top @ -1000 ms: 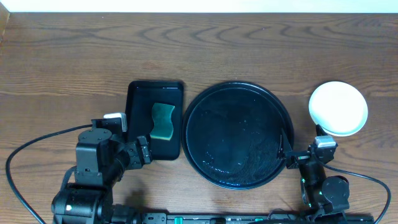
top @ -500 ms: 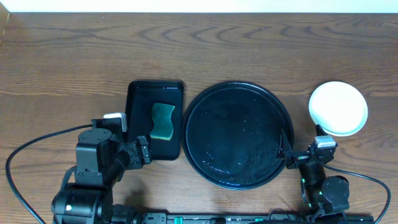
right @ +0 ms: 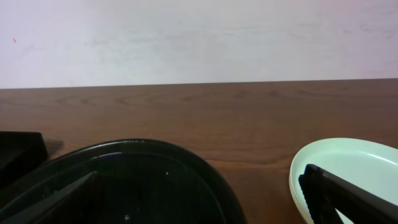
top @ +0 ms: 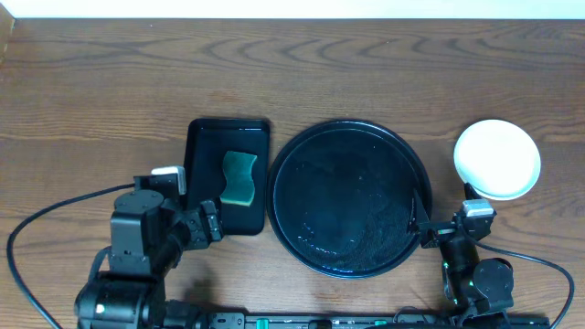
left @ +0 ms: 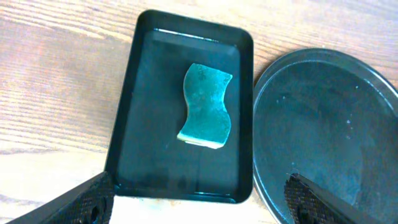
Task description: Clean dirty plates on tray and stack at the side
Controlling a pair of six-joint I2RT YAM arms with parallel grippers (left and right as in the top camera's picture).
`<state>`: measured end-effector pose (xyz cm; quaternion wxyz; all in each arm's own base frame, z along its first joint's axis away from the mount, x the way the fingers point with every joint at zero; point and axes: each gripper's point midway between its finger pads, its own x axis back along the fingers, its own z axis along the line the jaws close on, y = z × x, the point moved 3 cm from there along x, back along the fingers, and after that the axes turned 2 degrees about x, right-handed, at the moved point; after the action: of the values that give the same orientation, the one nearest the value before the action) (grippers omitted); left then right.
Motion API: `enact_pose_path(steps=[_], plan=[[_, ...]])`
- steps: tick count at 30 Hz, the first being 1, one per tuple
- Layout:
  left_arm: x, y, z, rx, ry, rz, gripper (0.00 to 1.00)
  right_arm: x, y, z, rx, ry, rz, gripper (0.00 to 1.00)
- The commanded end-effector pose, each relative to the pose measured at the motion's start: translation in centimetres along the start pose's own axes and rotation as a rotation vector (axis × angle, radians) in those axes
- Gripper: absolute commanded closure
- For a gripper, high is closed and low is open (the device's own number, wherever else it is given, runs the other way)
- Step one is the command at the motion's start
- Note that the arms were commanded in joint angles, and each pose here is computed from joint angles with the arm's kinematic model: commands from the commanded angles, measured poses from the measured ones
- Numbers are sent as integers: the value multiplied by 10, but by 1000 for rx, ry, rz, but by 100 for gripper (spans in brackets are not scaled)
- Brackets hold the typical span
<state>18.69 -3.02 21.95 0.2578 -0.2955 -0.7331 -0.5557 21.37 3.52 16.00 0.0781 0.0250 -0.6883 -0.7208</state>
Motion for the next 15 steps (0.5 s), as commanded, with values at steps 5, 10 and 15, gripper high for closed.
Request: enact_pose_path(steps=[5, 10, 15], plan=[[10, -8, 5, -11, 3, -64, 12, 0, 0, -3, 15, -14, -1, 1], [-12, -22, 13, -17, -16, -188, 12, 0, 0, -3, 15, -14, -1, 1], [-33, -24, 15, -27, -69, -357, 12, 0, 0, -3, 15, -14, -1, 1]])
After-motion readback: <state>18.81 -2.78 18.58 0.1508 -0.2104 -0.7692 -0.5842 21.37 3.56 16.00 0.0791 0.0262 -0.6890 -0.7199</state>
